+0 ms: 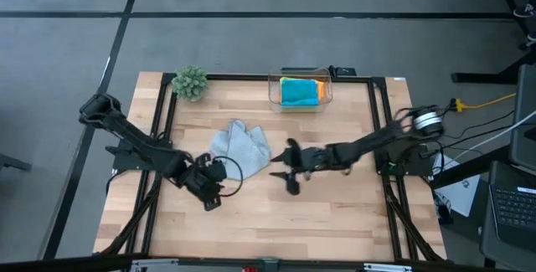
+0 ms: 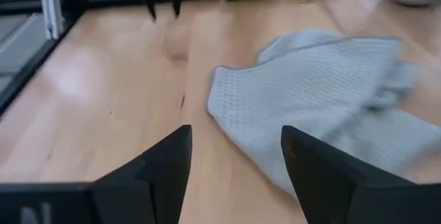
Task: Fold microfiber towels
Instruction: Fold the gray microfiber cloth
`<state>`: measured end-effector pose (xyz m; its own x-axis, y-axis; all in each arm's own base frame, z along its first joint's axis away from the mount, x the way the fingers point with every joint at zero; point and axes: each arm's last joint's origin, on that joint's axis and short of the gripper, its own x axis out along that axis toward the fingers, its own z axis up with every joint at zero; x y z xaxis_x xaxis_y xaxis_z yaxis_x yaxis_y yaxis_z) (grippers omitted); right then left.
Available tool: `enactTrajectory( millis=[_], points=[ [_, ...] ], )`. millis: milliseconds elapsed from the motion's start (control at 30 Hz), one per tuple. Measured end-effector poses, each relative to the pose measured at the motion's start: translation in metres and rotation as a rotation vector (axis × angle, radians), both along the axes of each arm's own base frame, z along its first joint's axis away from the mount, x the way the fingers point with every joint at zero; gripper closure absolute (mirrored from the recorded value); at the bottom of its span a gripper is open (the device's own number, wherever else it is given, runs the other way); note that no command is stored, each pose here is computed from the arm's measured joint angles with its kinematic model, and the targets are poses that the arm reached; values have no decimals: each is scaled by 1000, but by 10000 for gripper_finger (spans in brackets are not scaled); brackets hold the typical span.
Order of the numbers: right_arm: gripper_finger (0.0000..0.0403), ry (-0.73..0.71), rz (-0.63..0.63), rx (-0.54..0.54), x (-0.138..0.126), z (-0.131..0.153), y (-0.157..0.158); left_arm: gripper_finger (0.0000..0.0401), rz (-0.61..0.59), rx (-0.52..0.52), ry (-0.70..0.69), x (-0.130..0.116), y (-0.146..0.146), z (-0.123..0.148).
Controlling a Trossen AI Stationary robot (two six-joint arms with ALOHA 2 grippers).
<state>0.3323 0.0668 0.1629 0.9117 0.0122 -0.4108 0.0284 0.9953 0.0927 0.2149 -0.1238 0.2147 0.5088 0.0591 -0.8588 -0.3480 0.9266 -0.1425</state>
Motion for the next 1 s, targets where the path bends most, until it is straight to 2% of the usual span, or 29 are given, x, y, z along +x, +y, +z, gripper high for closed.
enactTrajectory(
  millis=[167, 333, 567, 767, 900, 1000],
  points=[
    [177, 38, 20, -55, 53, -13, 12, 305, 23, 68, -107, -13, -4, 14],
    [177, 88, 54, -129, 105, -20, 23, 305, 7, 134, -157, -18, -8, 18],
    [177, 211, 90, -211, 160, -45, 31, 305, 5, 200, -190, -19, -9, 19],
    [177, 238, 82, -235, 189, -60, 35, 305, 6, 201, -191, -19, -9, 19],
    [177, 266, 28, -291, 196, -65, 35, 305, 0, 199, -184, -20, -9, 18],
    [177, 285, 8, -267, 196, -69, 31, 305, 2, 204, -183, -20, -9, 18]
  ],
)
